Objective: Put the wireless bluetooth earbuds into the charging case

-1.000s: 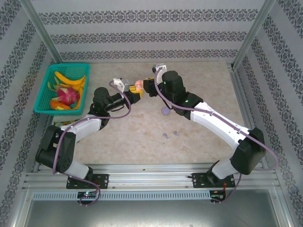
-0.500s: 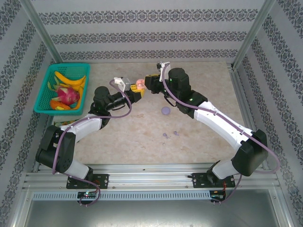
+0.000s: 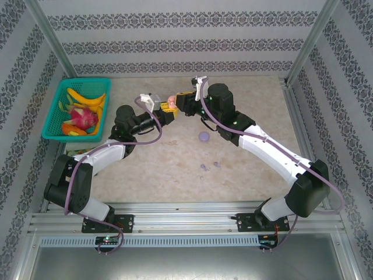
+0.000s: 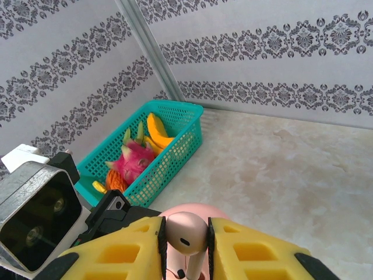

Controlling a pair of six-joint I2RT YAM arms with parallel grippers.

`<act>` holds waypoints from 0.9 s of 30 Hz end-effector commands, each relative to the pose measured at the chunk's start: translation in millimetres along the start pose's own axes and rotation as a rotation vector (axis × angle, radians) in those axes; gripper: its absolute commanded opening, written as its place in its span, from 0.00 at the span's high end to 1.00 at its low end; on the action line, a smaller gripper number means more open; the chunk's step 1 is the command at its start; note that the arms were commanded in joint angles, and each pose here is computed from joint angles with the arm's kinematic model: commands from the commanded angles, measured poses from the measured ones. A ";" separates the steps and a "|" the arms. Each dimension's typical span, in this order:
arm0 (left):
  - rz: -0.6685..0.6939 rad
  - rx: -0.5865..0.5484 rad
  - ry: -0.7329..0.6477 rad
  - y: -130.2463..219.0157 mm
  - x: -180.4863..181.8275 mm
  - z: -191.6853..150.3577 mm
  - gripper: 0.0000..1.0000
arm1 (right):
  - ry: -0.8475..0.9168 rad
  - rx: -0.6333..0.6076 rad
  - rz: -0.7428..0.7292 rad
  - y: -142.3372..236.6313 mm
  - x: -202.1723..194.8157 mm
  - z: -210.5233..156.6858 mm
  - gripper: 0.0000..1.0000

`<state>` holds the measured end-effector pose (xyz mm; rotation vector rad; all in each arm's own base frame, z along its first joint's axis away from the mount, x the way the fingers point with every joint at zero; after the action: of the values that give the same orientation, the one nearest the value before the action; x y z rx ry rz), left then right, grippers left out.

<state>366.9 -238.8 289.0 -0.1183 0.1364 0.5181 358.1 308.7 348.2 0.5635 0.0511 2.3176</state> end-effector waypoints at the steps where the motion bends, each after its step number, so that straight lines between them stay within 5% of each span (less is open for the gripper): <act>1: -0.036 -0.029 -0.018 -3.0 -10.3 15.9 1.00 | -0.002 -0.017 0.015 -1.1 -1.9 3.0 0.74; 27: -0.041 -0.044 -0.033 -0.8 -15.5 25.0 1.00 | -0.037 0.028 -0.010 -15.3 -19.1 -18.6 0.74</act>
<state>367.1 -238.8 286.8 -0.1117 0.1463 0.5195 369.2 311.7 325.4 0.5957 0.0887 2.2992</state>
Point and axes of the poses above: each hand's point on the last joint's axis, 136 mm out from that joint toward the fingers, its own y axis back along the fingers, its own x axis along the line the jaws close on, z = x × y, the point moved 1 cm from there along y, back along the fingers, and after that the axes turned 2 degrees about y, right-handed, at the moved point
